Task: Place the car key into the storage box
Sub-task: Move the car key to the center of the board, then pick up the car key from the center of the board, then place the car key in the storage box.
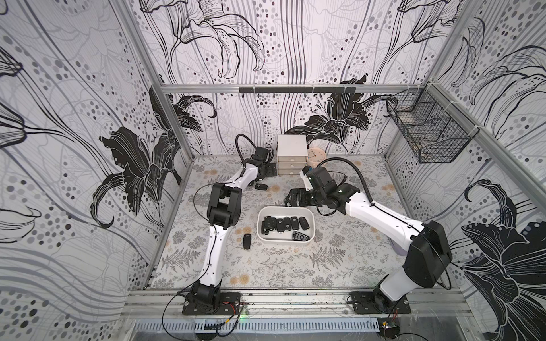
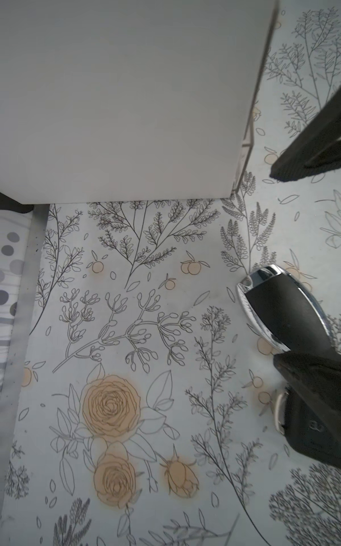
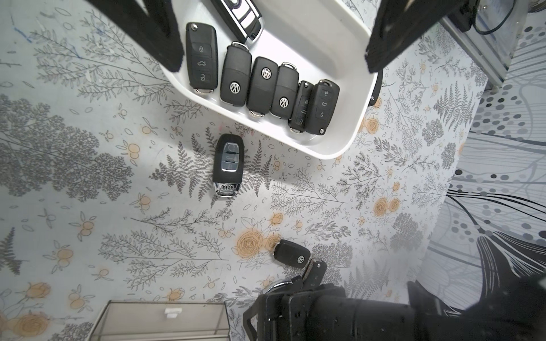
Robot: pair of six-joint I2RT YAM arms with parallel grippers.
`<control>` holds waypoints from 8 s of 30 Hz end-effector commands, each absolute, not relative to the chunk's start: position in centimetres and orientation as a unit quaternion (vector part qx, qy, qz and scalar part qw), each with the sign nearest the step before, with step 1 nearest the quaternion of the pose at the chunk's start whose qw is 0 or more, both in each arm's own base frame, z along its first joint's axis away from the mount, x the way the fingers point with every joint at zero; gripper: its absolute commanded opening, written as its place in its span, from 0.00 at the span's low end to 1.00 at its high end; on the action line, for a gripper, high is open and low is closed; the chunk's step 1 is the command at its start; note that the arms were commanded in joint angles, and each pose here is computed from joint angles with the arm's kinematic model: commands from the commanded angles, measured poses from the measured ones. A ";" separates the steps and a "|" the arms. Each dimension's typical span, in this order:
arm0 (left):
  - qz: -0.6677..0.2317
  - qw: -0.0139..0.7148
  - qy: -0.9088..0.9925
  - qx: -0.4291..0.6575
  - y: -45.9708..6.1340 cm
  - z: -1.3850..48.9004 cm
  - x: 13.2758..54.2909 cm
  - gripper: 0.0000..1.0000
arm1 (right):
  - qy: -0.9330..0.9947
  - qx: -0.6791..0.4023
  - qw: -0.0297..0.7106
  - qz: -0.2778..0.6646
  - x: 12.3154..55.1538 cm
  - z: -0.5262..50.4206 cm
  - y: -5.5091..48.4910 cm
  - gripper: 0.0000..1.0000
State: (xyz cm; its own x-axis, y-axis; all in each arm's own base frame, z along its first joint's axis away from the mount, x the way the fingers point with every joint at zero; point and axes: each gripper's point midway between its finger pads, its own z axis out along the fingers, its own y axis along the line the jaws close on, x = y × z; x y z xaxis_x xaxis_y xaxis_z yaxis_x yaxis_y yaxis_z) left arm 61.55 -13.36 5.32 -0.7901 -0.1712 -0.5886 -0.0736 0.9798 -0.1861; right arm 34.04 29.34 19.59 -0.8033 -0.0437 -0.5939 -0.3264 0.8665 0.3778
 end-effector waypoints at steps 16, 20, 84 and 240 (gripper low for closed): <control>-0.093 0.271 0.957 -0.035 -12.4 2.9 59.5 0.81 | 0.924 -0.086 0.291 0.234 33.5 19.3 28.4 1.00; -0.077 0.270 0.959 -0.022 -12.6 3.1 58.5 0.78 | 0.924 -0.088 0.286 0.239 33.4 19.1 28.6 1.00; 0.085 0.176 0.980 -0.038 -10.2 0.2 50.6 0.33 | 0.921 -0.065 0.271 0.273 31.6 18.4 28.3 1.00; 0.021 0.266 0.959 -0.094 -13.8 11.7 29.5 0.99 | 0.904 -0.116 0.279 0.303 27.3 18.8 26.4 1.00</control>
